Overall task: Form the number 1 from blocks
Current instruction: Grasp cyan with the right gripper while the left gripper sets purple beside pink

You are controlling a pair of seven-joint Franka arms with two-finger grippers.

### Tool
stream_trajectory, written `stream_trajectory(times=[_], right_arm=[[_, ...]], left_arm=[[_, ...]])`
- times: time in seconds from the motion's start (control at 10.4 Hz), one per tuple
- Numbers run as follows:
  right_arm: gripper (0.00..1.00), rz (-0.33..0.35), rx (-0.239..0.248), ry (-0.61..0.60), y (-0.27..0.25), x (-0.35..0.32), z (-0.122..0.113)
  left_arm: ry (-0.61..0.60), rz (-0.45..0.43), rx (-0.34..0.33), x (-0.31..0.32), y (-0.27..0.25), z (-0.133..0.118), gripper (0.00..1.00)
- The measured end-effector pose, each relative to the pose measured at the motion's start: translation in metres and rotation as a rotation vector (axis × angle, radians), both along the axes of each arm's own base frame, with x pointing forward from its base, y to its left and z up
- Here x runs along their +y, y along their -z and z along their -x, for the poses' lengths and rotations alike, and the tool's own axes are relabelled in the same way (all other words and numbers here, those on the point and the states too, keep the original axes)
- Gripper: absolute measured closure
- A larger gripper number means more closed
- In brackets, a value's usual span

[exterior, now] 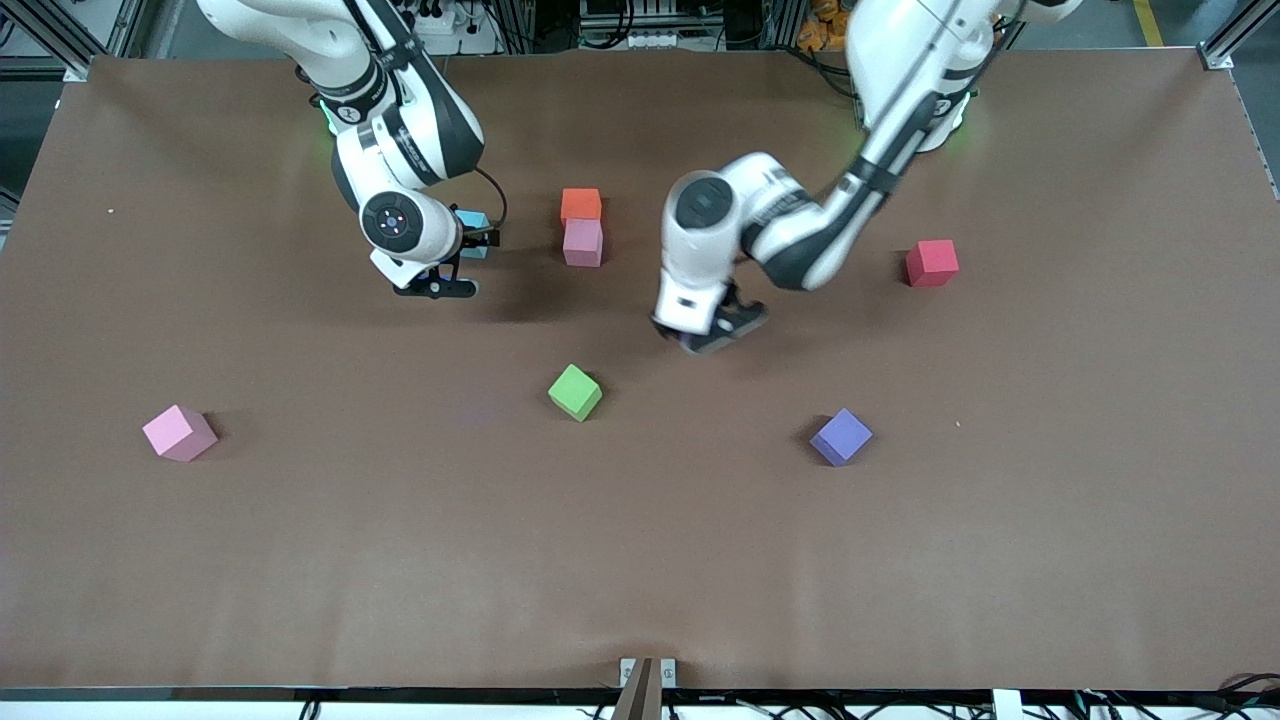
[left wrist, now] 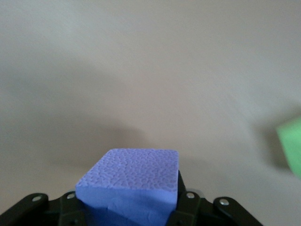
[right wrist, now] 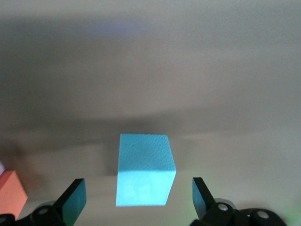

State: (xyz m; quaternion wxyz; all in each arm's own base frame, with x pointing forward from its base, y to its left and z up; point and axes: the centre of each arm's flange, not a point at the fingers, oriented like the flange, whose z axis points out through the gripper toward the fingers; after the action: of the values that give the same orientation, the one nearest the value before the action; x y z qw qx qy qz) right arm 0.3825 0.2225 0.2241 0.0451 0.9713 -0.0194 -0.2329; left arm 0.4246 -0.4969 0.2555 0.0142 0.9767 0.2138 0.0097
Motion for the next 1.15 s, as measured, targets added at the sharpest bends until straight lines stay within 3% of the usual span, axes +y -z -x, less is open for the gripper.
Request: stream_trajectory(times=[0.19,0.67,1.15], right_arm=[[0.0,0.007,0.014,0.011,0.02,-0.006,-0.002],[0.0,-0.067,0.052,0.042,0.037,-0.009,0.009],[0.0,-0.076,0.062,0.027,0.044,-0.015,0.016]], left_arm=[[0.075,0.024,0.003,-0.055,-0.001,0.034,0.44],[0.109,0.013,0.038,-0.106,0.027,0.028,0.44],[0.201,-0.001,0.033,-0.125,0.044,0.044,0.44]])
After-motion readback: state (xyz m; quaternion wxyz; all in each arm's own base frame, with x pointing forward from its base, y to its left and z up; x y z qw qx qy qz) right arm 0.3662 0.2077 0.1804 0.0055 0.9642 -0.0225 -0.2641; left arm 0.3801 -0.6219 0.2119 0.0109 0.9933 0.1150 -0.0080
